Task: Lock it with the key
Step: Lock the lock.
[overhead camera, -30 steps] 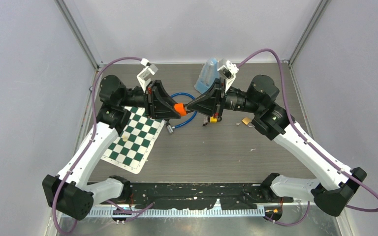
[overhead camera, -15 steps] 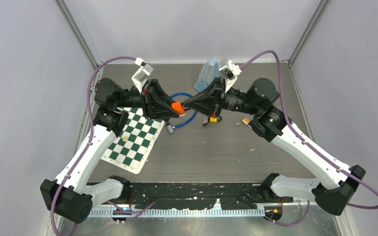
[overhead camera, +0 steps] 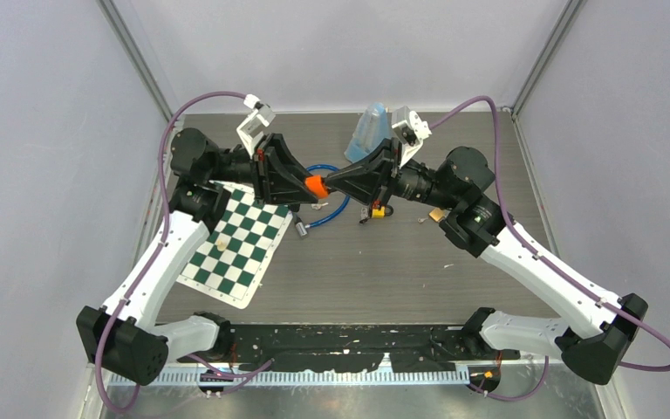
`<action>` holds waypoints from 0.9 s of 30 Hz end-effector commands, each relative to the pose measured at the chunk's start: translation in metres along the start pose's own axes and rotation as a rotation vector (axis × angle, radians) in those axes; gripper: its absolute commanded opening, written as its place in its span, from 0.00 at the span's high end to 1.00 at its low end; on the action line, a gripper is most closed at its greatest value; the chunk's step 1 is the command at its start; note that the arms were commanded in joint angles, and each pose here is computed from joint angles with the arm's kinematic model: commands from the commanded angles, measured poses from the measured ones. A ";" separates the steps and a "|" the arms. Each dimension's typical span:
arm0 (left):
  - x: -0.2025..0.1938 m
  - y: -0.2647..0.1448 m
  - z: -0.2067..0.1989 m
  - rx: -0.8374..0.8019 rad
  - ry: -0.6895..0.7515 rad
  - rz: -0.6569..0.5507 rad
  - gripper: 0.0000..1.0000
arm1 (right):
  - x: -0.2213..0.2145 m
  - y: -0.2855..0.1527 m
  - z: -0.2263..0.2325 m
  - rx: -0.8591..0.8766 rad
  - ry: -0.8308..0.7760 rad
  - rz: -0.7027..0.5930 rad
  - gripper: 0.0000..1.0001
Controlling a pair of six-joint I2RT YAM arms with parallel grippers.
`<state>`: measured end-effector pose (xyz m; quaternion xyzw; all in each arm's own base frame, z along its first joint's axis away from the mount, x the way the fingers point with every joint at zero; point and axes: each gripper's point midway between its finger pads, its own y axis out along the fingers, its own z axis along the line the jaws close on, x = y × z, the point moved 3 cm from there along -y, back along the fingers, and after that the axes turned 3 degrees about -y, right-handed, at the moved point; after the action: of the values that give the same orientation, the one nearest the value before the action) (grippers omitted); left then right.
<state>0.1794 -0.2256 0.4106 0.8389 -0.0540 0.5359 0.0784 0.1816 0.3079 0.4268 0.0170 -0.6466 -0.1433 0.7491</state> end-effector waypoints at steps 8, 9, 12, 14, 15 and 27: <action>0.029 0.004 0.012 0.256 0.052 -0.158 1.00 | 0.014 -0.019 -0.008 -0.083 0.153 0.027 0.37; 0.029 0.003 0.012 0.268 0.051 -0.154 1.00 | 0.021 -0.020 -0.005 -0.083 0.155 -0.002 0.34; 0.024 0.002 0.011 0.275 0.035 -0.146 1.00 | 0.024 -0.023 -0.002 -0.075 0.183 -0.044 0.27; 0.023 0.002 0.010 0.274 0.020 -0.145 1.00 | 0.026 -0.024 -0.001 -0.067 0.192 -0.071 0.26; 0.023 0.002 0.009 0.269 0.013 -0.144 1.00 | 0.026 -0.024 -0.002 -0.066 0.194 -0.080 0.26; 0.036 0.004 -0.005 0.253 -0.176 -0.244 1.00 | 0.030 -0.006 -0.021 -0.088 0.320 -0.191 0.38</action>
<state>0.2006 -0.2334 0.4082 0.8942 0.0757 0.4413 -0.0039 0.1975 0.2911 0.4310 0.0223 -0.5228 -0.1997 0.8284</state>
